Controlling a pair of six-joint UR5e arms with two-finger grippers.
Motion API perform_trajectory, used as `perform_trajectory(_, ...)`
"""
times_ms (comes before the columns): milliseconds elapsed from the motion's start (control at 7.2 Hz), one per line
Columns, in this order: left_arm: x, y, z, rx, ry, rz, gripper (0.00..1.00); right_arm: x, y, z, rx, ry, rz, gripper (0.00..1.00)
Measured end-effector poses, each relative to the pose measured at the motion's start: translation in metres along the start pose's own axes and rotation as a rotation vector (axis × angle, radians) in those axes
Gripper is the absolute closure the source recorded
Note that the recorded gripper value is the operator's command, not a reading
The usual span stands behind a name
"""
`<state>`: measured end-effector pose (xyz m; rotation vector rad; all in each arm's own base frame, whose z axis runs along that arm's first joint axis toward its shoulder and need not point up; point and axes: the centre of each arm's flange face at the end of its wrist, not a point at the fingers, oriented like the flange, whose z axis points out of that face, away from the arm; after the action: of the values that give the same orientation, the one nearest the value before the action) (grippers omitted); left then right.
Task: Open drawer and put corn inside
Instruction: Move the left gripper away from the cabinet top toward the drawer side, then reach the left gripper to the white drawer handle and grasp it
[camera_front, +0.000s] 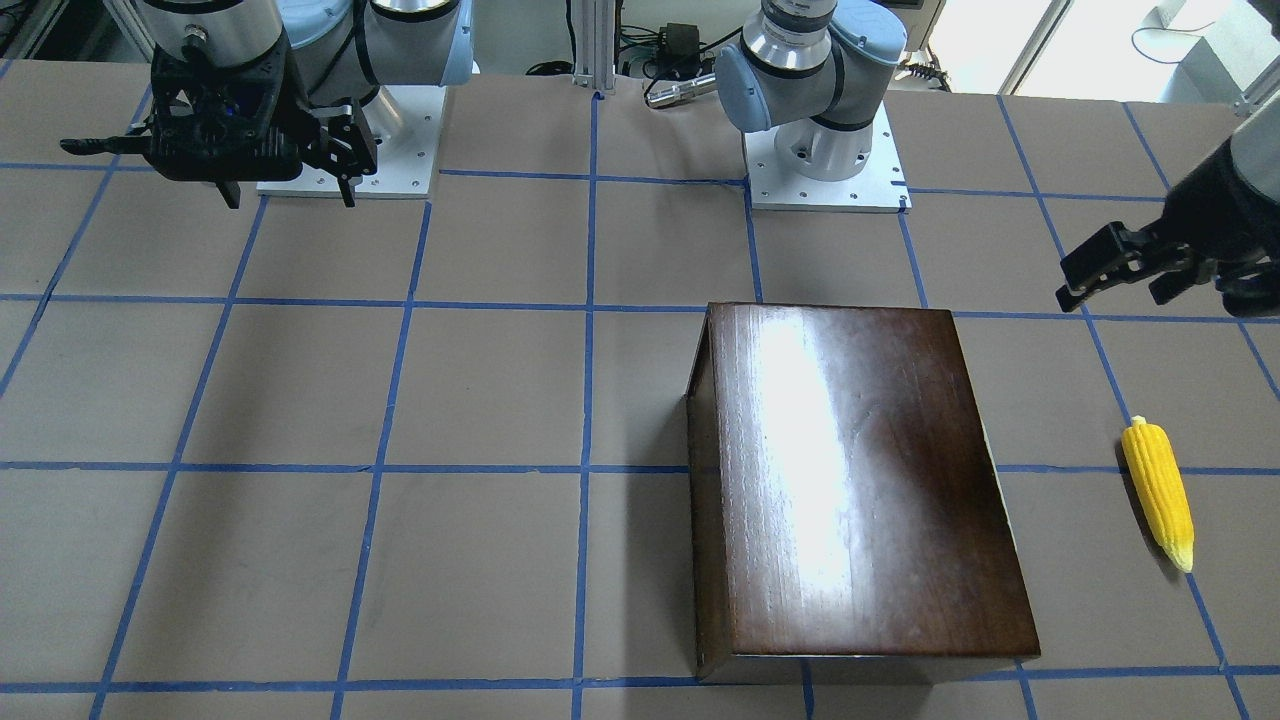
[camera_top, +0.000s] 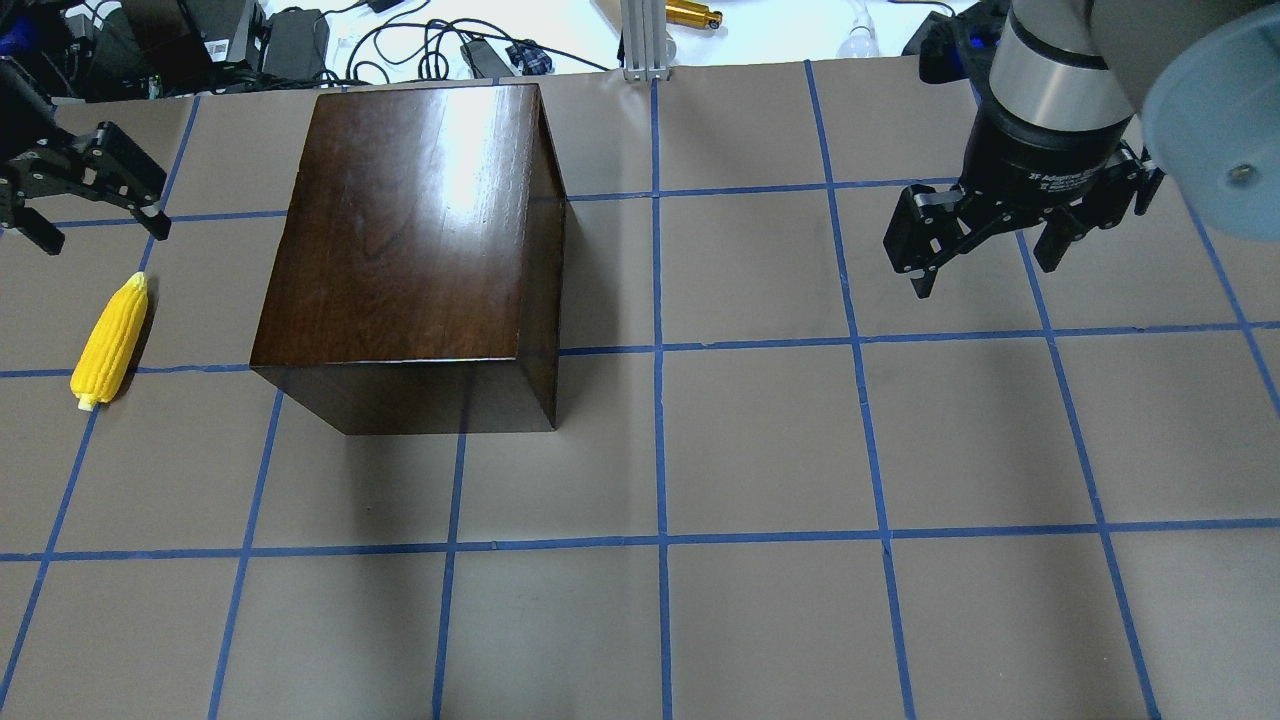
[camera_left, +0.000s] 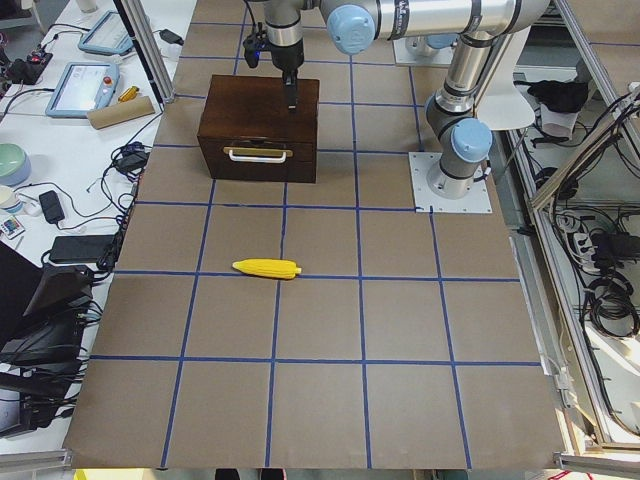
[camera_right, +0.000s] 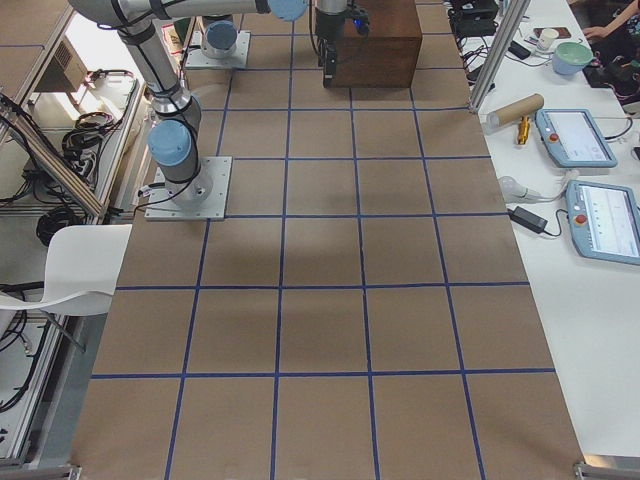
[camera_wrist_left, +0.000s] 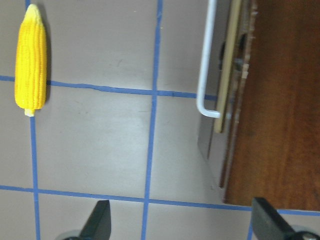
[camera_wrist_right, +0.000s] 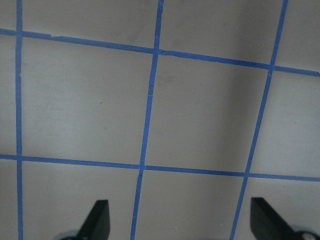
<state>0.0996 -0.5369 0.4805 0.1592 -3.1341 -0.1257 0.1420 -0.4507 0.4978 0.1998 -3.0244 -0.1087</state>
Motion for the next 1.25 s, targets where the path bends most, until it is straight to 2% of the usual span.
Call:
perform_trajectory(278, -0.034, -0.027, 0.027, 0.009, 0.000, 0.036, 0.00, 0.000, 0.000, 0.000, 0.000, 0.000, 0.001, 0.00)
perform_trajectory(833, -0.061, -0.091, 0.132, -0.041, 0.028, 0.042, 0.00, 0.000, 0.000, 0.000, 0.000, 0.000, 0.001, 0.00)
perform_trajectory(972, -0.061, -0.099, 0.153, -0.045, 0.050, 0.041, 0.00, 0.000, 0.000, 0.000, 0.000, 0.000, 0.000, 0.00)
perform_trajectory(1111, -0.058, -0.105, 0.165, -0.032, 0.101, 0.042, 0.00, 0.000, 0.000, 0.000, 0.000, 0.000, 0.000, 0.00)
perform_trajectory(1250, -0.052, -0.109, 0.169, -0.002, 0.184, 0.044, 0.00, 0.000, 0.000, 0.000, 0.000, 0.000, 0.000, 0.00)
